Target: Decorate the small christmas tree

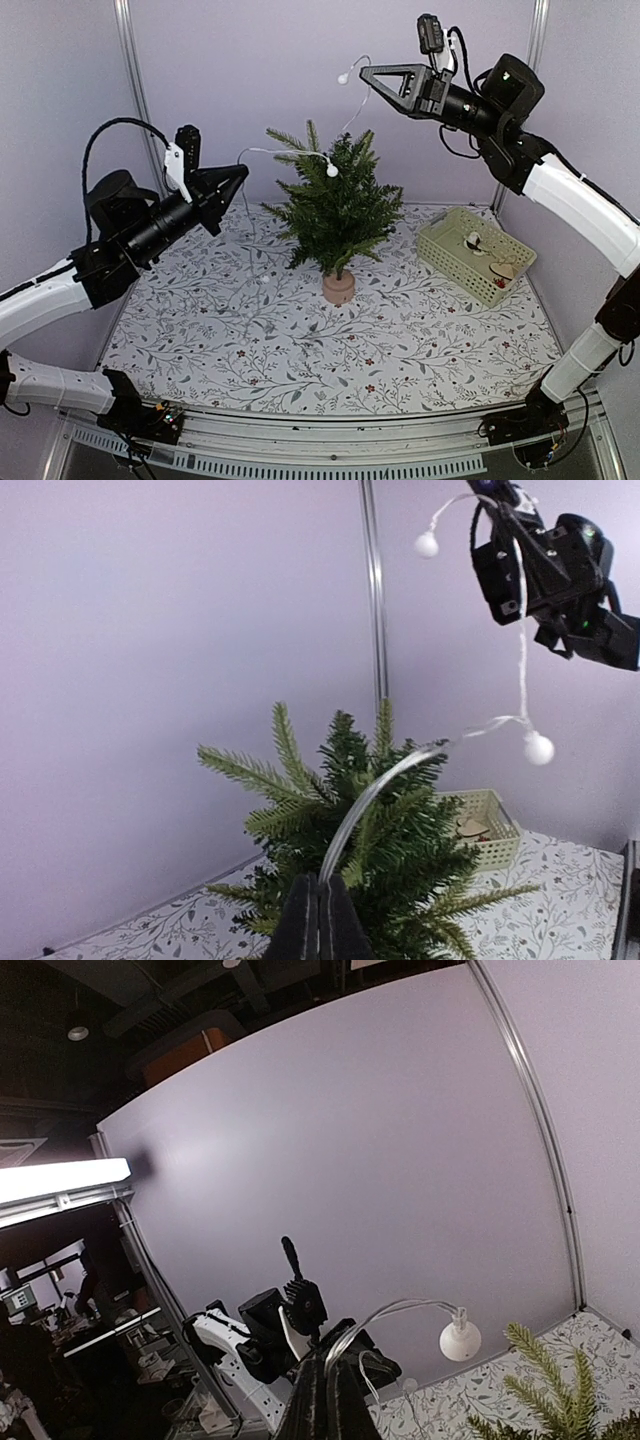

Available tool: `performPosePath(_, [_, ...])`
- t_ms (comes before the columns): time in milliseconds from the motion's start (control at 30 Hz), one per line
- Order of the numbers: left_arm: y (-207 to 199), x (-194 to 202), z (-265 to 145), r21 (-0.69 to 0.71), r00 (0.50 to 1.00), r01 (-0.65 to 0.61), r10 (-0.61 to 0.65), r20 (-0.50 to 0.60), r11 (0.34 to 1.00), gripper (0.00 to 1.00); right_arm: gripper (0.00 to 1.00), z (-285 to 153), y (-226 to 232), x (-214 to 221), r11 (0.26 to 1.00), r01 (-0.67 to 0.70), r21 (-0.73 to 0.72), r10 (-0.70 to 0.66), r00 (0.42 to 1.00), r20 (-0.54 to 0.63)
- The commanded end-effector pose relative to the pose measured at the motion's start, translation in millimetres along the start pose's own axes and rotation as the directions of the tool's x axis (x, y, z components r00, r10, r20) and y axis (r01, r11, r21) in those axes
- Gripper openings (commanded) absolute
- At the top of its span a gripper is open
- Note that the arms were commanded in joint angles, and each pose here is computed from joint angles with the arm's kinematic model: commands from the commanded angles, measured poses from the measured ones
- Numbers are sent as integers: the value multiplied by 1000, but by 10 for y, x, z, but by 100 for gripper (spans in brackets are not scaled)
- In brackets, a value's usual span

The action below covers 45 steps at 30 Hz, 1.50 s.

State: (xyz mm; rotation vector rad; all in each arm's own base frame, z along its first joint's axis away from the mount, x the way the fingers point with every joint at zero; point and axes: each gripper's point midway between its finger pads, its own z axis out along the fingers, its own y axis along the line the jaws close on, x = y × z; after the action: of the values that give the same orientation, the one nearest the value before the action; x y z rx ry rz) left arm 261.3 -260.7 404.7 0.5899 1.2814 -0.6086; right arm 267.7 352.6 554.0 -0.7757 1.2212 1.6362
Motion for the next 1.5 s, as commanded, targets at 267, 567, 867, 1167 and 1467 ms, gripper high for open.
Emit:
performPosePath(267, [789, 118, 375, -202, 988, 93, -115, -98, 975, 0, 0, -259, -1061, -524, 934, 149, 325, -198, 972, 125])
performPosePath(567, [772, 280, 434, -125, 978, 147, -163, -127, 981, 0, 0, -202, -1675, -390, 935, 153, 319, -186, 980, 73])
performPosePath(867, [652, 428, 402, -77, 971, 155, -166, -170, 985, 0, 0, -193, -2178, 36, 940, 100, 326, -109, 994, 7])
performPosePath(1167, [542, 564, 351, -44, 967, 137, -143, -212, 990, 0, 3, -264, -2432, 383, 939, 43, 340, -32, 999, -37])
performPosePath(1467, [528, 638, 254, -53, 961, 131, -140, -237, 990, 0, 18, -454, -2434, 532, 921, 26, 389, -12, 999, -39])
